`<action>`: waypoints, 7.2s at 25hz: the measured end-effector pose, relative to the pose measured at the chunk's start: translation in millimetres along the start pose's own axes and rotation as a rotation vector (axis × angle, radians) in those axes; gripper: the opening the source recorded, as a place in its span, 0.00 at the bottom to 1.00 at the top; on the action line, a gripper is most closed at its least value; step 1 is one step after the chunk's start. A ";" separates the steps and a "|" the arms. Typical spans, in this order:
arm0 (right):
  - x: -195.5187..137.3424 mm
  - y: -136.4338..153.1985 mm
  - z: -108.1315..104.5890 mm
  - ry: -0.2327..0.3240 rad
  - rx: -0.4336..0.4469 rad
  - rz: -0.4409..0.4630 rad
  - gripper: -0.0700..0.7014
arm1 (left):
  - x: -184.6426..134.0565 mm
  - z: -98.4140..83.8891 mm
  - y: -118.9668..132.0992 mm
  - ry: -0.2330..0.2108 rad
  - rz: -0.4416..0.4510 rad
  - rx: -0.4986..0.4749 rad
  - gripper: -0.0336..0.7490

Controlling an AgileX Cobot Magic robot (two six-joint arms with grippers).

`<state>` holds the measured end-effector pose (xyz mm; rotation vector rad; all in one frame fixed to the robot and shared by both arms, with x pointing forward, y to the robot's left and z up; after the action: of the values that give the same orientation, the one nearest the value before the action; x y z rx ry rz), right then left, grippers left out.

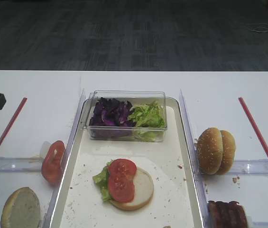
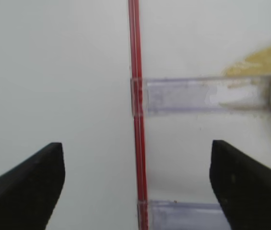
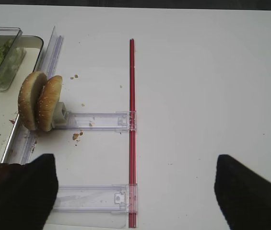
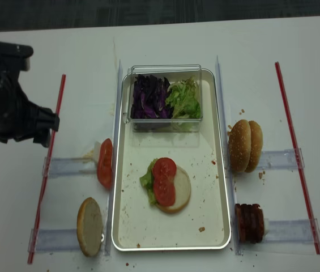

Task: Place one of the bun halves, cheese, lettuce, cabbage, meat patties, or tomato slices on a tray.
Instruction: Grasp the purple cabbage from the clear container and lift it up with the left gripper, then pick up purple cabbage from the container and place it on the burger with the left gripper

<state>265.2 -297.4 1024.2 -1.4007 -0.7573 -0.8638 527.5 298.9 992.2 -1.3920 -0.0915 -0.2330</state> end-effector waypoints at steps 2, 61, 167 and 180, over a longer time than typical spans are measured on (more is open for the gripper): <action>0.0 0.0 0.0 0.000 0.000 0.000 0.98 | 16.9 -0.4 4.4 0.012 -0.002 0.000 0.81; 0.0 0.0 0.0 -0.002 0.000 0.000 0.98 | 126.9 -203.1 29.9 0.460 -0.318 -0.208 0.66; 0.0 0.0 0.0 -0.002 0.000 0.000 0.98 | -9.5 -261.7 -0.5 0.831 0.069 -0.375 0.10; 0.0 0.0 0.0 -0.002 0.000 0.000 0.98 | -10.2 -265.0 -0.4 0.826 0.059 -0.400 0.10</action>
<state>265.2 -297.4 1024.2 -1.4015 -0.7584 -0.8629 498.1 40.0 943.1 -1.5867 0.7124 -0.7891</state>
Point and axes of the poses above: a point on each arm's last joint axis where the gripper is mounted, y pointing out along that axis toward the gripper, z along the wrist's bending axis when the last joint is at zero, x = y × z, the point moved 4 cm from there along y, pointing out along that axis toward the gripper, and after that the axes turned 5 degrees about y, right-handed, at the moved point
